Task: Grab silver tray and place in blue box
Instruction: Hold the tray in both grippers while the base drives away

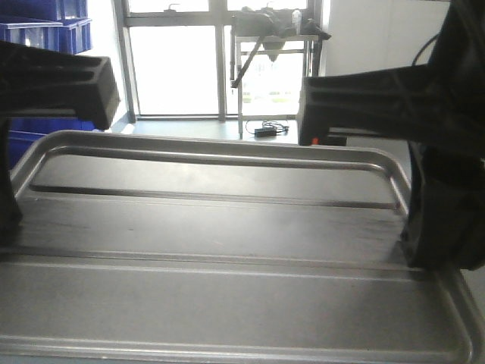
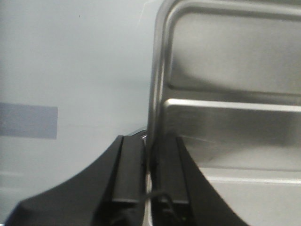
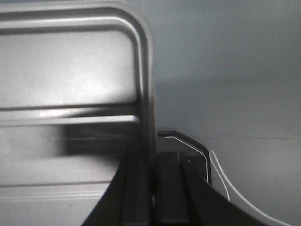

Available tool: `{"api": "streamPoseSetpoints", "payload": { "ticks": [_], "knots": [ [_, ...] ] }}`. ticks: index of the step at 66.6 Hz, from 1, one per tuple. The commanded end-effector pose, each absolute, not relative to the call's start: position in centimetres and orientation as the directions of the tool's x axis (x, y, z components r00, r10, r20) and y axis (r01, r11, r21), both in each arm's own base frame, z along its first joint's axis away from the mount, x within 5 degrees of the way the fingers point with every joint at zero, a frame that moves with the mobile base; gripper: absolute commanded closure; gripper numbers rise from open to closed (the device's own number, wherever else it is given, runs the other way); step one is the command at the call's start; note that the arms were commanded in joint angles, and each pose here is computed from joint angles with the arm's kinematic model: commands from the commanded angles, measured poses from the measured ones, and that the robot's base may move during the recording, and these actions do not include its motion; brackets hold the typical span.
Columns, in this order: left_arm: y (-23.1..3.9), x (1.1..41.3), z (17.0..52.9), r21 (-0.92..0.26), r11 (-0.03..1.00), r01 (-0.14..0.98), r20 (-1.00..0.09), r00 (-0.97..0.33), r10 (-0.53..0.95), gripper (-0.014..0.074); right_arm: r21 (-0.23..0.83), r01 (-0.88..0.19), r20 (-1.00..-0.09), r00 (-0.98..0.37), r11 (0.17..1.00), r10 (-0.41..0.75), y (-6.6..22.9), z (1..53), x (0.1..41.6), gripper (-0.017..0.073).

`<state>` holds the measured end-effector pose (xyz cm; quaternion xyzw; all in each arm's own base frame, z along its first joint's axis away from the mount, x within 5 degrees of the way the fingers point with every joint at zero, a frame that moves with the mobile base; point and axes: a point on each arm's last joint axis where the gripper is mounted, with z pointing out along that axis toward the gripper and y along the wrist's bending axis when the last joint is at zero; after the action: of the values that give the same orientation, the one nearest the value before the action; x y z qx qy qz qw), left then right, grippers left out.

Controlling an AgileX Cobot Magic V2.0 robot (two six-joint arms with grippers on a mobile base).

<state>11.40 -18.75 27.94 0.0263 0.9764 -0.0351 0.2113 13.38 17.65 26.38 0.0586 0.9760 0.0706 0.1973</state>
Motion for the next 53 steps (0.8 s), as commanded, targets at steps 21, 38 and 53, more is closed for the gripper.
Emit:
{"api": "streamPoseSetpoints", "payload": {
  "ticks": [21,38,53],
  "knots": [
    [-19.01,11.36,29.38,-0.124,0.988,0.089,-0.458,-0.889,0.022,0.0603,0.237,0.045,-0.433,-0.889,0.97,0.147,17.95,28.07,13.65,0.049],
    [-19.01,11.36,29.38,-0.123,0.988,0.088,-0.458,-0.889,0.023,0.0603,0.236,0.046,-0.434,-0.889,0.971,0.148,17.93,28.07,13.67,0.049],
    [-19.01,11.36,29.38,-0.123,0.988,0.089,-0.458,-0.889,0.023,0.0603,0.237,0.046,-0.434,-0.889,0.971,0.148,17.93,28.07,13.68,0.049]
  ]
}}
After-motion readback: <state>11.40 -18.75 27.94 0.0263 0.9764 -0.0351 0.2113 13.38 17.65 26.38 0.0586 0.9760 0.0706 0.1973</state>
